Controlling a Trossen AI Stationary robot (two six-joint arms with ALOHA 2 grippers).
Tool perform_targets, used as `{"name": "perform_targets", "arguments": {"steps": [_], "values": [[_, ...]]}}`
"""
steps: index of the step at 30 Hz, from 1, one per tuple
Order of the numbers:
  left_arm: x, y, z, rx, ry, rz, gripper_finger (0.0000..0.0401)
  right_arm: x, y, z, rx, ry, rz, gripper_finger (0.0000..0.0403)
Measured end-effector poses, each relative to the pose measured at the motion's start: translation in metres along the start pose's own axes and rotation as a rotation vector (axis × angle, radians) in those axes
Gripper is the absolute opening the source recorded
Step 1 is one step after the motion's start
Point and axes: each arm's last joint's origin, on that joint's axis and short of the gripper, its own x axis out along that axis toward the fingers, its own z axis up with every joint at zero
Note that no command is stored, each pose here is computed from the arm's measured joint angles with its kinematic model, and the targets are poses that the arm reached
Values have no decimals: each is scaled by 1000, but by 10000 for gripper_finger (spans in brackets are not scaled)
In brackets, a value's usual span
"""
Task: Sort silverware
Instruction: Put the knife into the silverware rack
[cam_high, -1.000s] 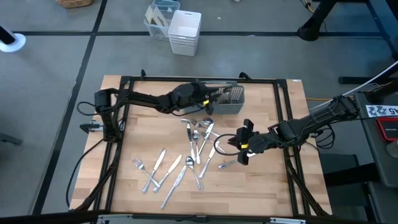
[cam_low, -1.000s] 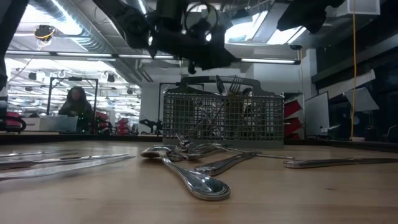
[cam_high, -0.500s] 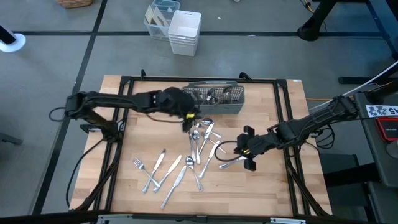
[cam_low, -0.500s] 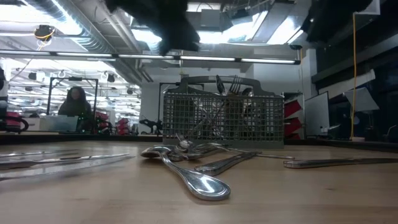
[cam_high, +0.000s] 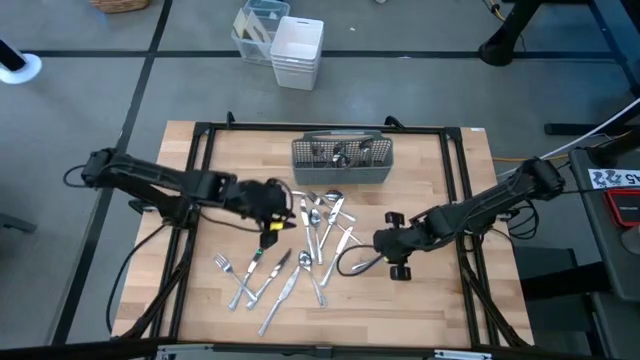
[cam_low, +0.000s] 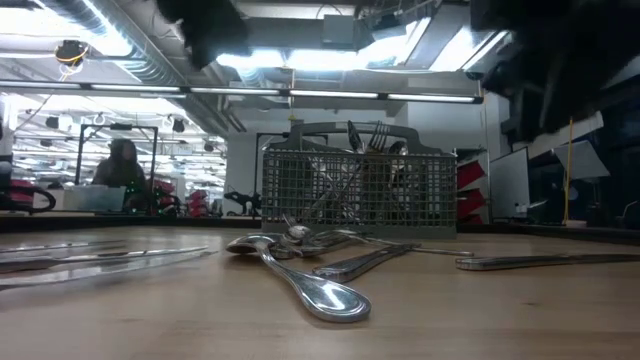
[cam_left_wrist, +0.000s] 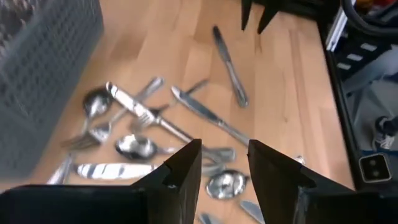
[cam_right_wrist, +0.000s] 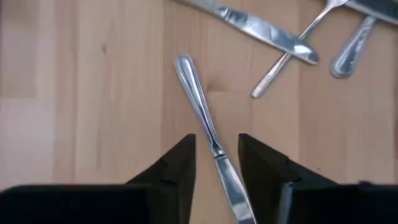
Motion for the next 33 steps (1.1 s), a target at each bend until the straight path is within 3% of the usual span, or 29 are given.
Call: {"name": "perform_targets", "arguments": {"steps": [6,13,23,33], "values": [[12,-6,-45,-107,-61,10,125,30,1,-2,-118,113,-45,151],[24,-1,-73,-203,-101,-16,125,66,2,-6,-254,233,-82,148],[34,-1,-77,-249,-172,-24,125,91,4,-10,-267,315,-46,147],[69,-10,-73,-290,-299,-101,125,93,5,-10,-264,315,-29,147]]}}
